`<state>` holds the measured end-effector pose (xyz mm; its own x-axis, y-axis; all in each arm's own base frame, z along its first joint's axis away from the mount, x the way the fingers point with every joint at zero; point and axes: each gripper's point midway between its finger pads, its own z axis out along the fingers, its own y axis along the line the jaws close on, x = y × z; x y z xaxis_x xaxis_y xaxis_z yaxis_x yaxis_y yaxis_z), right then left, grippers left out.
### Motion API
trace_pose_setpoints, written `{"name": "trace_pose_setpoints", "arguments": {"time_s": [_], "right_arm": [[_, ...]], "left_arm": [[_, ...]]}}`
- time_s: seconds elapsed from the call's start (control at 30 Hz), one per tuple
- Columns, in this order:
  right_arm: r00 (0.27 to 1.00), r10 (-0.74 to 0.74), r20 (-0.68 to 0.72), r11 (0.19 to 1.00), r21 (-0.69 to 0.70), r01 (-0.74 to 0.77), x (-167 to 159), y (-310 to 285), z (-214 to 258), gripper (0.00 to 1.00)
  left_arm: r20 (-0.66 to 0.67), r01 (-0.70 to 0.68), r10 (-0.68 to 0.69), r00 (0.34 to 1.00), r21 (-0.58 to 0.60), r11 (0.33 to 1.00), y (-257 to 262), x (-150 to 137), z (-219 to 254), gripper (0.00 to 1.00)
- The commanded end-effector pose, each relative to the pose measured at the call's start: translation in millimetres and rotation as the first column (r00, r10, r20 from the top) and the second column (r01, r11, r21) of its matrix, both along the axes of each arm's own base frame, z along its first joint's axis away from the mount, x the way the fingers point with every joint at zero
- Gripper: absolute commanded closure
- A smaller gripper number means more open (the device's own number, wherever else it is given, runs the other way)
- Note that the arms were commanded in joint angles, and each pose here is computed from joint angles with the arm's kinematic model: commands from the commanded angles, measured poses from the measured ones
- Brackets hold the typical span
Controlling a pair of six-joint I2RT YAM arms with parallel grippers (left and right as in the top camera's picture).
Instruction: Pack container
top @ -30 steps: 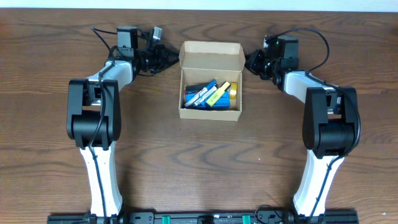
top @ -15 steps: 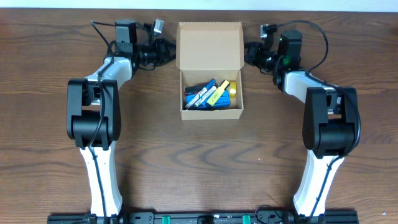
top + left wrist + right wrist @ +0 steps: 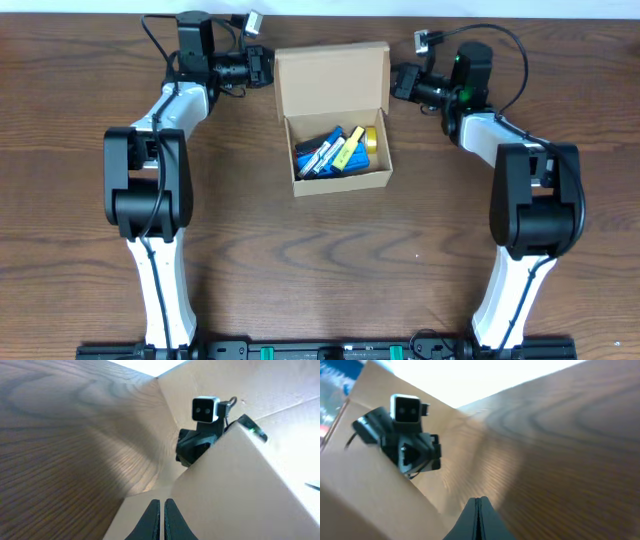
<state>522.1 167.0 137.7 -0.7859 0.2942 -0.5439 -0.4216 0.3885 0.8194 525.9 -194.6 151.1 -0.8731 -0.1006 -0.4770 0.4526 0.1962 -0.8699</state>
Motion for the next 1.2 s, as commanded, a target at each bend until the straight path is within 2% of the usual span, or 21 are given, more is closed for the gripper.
{"name": "trace_pose_setpoints", "arguments": {"time_s": [0.0, 0.27, 0.47, 0.57, 0.7, 0.9, 1.0, 1.17], "right_arm": [[0.989, 0.064, 0.131, 0.998, 0.000, -0.065, -12.8, 1.2, 48.3, 0.98], [0.971, 0.155, 0.182, 0.988, -0.007, -0.156, -35.6, 7.8, 75.6, 0.98], [0.976, 0.209, 0.068, 0.977, -0.064, -0.205, -59.0, 14.6, 48.0, 0.99], [0.976, 0.216, 0.025, 0.971, -0.107, -0.212, -68.9, 15.6, 35.9, 0.98], [0.982, 0.189, -0.001, 0.964, -0.189, -0.186, -75.9, 10.1, 28.4, 0.98], [0.989, 0.125, 0.077, 0.947, -0.305, -0.096, -78.8, -1.7, 57.3, 0.98], [0.987, 0.090, 0.130, 0.922, -0.385, -0.034, -85.3, -11.3, 76.2, 0.98], [0.983, 0.035, 0.179, 0.859, -0.508, 0.062, -100.5, -24.9, 97.6, 0.98]], "left_arm": [[0.137, 0.046, -0.043, 0.990, -0.022, 0.999, 0.8, -10.6, 59.2, 0.94], [0.204, 0.116, -0.105, 0.973, -0.043, 0.992, -1.3, -31.1, 98.9, 0.94], [0.181, 0.213, -0.197, 0.964, -0.076, 0.974, -7.6, -50.7, 107.6, 0.94], [0.143, 0.220, -0.207, 0.968, -0.082, 0.972, -11.3, -54.1, 103.6, 0.94], [0.129, 0.209, -0.198, 0.972, -0.078, 0.975, -12.9, -53.3, 100.4, 0.94], [0.146, 0.163, -0.152, 0.977, -0.061, 0.985, -11.6, -48.1, 111.0, 0.94], [0.154, 0.117, -0.109, 0.982, -0.044, 0.992, -13.9, -46.7, 124.9, 0.94], [0.246, 0.058, -0.051, 0.968, -0.019, 0.998, -21.2, -53.1, 162.7, 0.91]]}}
